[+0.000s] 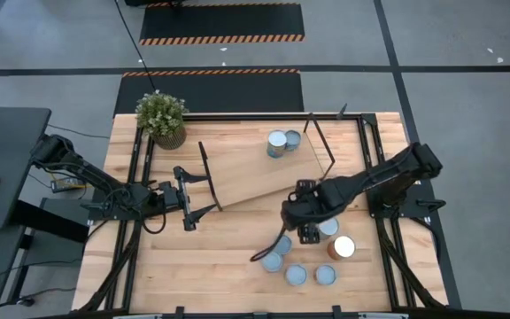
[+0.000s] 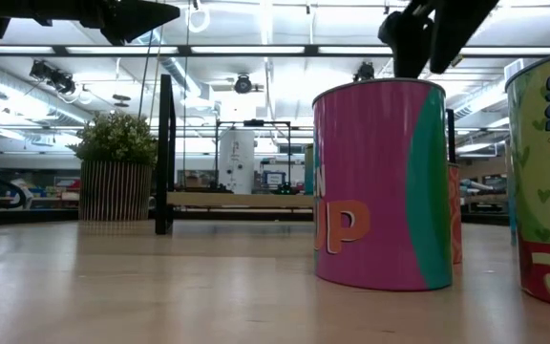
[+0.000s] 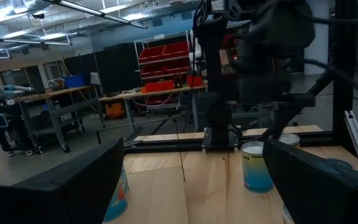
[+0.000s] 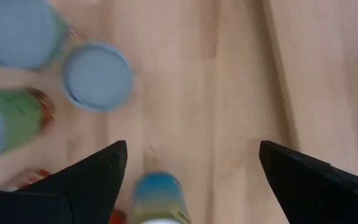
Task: Pick and place cans onto a shelf
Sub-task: Put the red can on the shelf aligned with the other blue can
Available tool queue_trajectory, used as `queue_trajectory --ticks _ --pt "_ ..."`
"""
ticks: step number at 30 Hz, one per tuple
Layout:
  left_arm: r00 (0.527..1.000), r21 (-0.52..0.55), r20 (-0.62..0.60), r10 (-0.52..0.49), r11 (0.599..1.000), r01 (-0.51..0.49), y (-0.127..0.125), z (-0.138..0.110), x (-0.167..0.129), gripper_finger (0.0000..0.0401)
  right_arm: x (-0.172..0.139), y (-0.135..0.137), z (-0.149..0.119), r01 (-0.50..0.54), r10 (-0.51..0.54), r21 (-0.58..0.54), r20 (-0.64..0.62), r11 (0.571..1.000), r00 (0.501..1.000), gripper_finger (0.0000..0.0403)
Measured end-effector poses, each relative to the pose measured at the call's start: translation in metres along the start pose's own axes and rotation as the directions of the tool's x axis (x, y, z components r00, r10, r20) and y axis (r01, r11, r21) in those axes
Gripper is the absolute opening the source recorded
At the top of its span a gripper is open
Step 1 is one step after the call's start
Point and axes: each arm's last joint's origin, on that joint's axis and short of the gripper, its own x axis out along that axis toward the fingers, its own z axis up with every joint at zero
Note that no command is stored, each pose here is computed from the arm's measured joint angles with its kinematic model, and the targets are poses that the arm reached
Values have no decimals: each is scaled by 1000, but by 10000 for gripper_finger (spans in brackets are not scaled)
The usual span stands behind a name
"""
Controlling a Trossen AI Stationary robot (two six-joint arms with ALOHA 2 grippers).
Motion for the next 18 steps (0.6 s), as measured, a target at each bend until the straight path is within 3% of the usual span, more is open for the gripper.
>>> queue_trajectory --ticks 13,18 --pt "1000 -19 5 1 1000 -1 0 1 0 389 5 44 9 -83 87 -32 135 996 987 374" --pt "1000 -23 -4 -1 1000 1 0 0 0 389 -3 41 -1 -39 40 -5 28 999 999 374"
